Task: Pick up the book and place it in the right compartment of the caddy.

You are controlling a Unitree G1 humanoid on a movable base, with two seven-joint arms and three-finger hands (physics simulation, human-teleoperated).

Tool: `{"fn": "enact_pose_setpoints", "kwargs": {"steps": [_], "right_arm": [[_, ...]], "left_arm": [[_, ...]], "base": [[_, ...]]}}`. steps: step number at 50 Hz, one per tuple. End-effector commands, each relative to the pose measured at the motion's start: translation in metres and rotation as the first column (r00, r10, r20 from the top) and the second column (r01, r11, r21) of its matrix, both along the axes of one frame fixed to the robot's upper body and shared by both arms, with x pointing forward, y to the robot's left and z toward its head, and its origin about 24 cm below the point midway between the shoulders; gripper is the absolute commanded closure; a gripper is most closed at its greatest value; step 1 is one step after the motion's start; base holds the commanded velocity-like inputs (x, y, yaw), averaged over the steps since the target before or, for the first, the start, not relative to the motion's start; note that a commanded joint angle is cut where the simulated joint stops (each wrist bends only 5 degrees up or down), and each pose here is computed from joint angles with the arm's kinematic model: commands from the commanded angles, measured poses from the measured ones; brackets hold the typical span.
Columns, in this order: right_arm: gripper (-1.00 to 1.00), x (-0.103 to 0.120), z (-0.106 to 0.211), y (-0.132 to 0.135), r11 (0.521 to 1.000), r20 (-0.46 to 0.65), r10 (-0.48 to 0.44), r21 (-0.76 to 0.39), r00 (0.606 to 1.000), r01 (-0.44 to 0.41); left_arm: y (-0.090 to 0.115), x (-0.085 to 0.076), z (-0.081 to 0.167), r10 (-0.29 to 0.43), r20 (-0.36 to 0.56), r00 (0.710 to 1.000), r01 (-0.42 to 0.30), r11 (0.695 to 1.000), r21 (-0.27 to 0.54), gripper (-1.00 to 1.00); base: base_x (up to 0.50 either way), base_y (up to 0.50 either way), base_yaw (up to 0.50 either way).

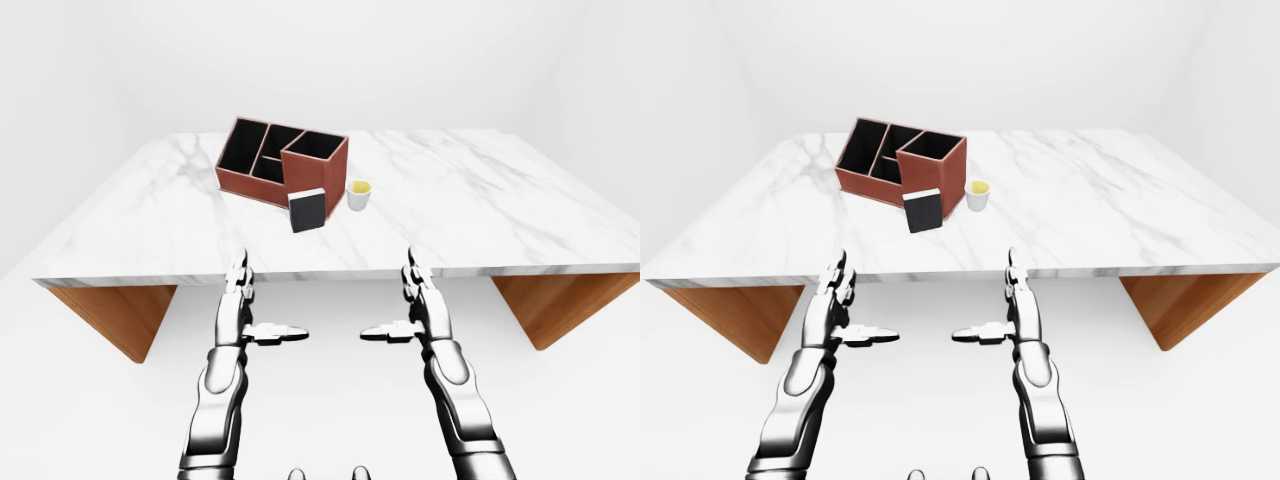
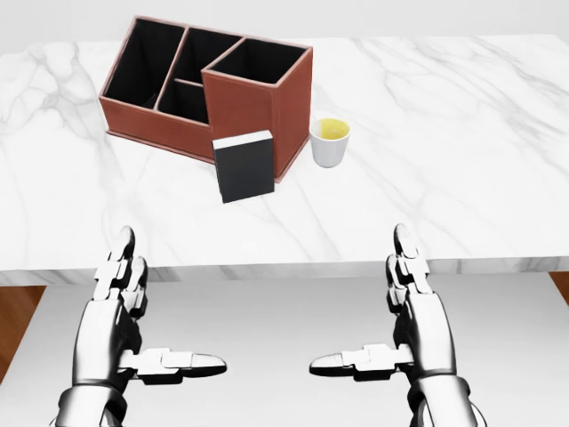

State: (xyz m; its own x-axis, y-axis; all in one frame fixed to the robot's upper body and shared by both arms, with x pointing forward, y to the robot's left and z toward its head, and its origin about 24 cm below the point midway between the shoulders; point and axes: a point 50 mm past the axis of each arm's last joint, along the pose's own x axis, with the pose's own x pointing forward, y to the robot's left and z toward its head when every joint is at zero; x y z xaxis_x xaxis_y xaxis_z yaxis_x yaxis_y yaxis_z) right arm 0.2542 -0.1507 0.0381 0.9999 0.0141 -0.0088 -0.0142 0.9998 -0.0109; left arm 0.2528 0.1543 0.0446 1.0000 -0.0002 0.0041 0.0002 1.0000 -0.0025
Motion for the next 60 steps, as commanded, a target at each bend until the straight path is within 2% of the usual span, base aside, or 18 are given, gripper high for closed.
{"fn": "enact_pose_setpoints", "kwargs": {"steps": [1,17,21,46,53,60], "right_arm": [[-1.0,0.0,-0.007,-0.001,0.999,-0.022,0.037,-0.029,0.999,-0.037],[-1.0,-0.003,-0.009,0.004,0.996,-0.028,0.049,-0.068,0.998,-0.051],[-1.0,-0.003,-0.006,0.008,0.99,-0.023,0.058,-0.125,0.998,-0.06],[-1.0,-0.002,0.005,0.007,0.989,-0.006,0.071,-0.131,0.997,-0.071],[-1.0,0.001,0.005,0.002,0.987,-0.019,0.053,-0.15,0.998,-0.055],[-1.0,0.001,0.008,0.005,0.98,-0.029,0.074,-0.184,0.997,-0.078]], "left_arm": [[0.009,-0.003,0.005,-0.004,0.011,1.0,0.004,1.0,0.006,-1.0],[0.013,-0.001,0.005,0.002,0.022,1.0,-0.002,1.0,0.011,-1.0],[0.013,0.0,0.003,-0.005,0.029,1.0,0.004,1.0,0.023,-1.0],[0.014,0.001,0.005,-0.005,0.041,0.999,0.004,1.0,0.026,-1.0],[0.015,0.005,0.009,-0.004,0.052,0.999,0.003,1.0,0.017,-1.0],[0.013,0.009,0.013,-0.007,0.057,0.998,0.006,1.0,0.012,-1.0]], "base": [[0.0,0.0,0.0],[0.0,0.0,0.0],[0.0,0.46,0.0],[0.0,0.49,0.0],[0.0,0.06,0.0],[0.0,0.0,0.0]]}}
